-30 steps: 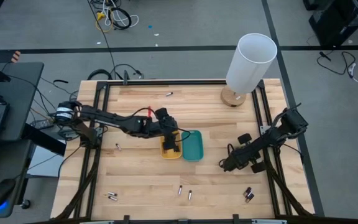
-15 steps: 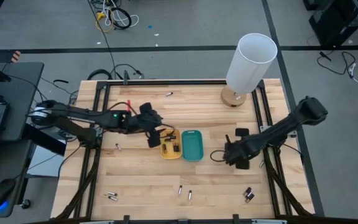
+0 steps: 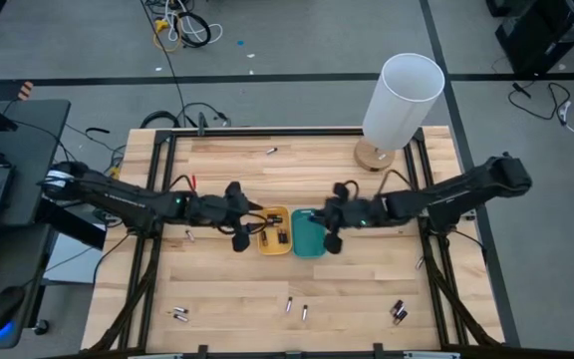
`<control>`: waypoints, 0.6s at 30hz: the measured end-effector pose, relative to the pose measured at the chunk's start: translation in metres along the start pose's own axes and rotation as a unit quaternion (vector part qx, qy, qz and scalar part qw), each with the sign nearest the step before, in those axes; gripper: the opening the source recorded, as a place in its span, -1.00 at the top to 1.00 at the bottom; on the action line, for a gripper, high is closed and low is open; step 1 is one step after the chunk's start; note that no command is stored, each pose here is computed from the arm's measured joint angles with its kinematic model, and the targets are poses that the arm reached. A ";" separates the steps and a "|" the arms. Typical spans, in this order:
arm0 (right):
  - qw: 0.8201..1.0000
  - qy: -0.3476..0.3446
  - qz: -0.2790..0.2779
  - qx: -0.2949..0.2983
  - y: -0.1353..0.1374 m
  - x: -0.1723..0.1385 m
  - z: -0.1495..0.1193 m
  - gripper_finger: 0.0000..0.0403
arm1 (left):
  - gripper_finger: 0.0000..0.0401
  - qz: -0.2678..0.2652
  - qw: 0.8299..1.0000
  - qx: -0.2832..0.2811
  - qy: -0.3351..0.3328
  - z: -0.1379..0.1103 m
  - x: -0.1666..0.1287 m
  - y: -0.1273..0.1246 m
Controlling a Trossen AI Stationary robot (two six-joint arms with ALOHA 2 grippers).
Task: Sort batteries
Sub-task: Put the black battery into the yellow bin
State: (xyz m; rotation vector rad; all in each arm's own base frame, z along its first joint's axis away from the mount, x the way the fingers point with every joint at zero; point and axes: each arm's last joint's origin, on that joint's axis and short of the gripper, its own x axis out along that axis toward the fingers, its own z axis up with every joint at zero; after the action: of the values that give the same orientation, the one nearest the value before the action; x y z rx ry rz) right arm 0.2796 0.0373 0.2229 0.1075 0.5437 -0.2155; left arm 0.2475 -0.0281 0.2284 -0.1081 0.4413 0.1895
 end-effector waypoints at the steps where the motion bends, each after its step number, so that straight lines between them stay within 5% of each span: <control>1: 1.000 -0.010 0.009 0.003 -0.003 0.008 0.002 0.86 | -0.20 -0.003 1.000 -0.001 0.002 -0.003 0.000 -0.001; 18: 0.996 -0.005 0.086 -0.017 0.002 0.117 -0.008 0.83 | -0.20 0.001 0.999 -0.041 -0.014 -0.017 0.000 -0.038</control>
State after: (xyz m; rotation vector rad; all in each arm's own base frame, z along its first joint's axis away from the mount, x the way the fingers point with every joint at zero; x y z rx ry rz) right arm 0.3733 0.0197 0.1551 0.1195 0.5254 -0.0391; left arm 0.2486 -0.0679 0.2154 -0.1855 0.4055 0.2109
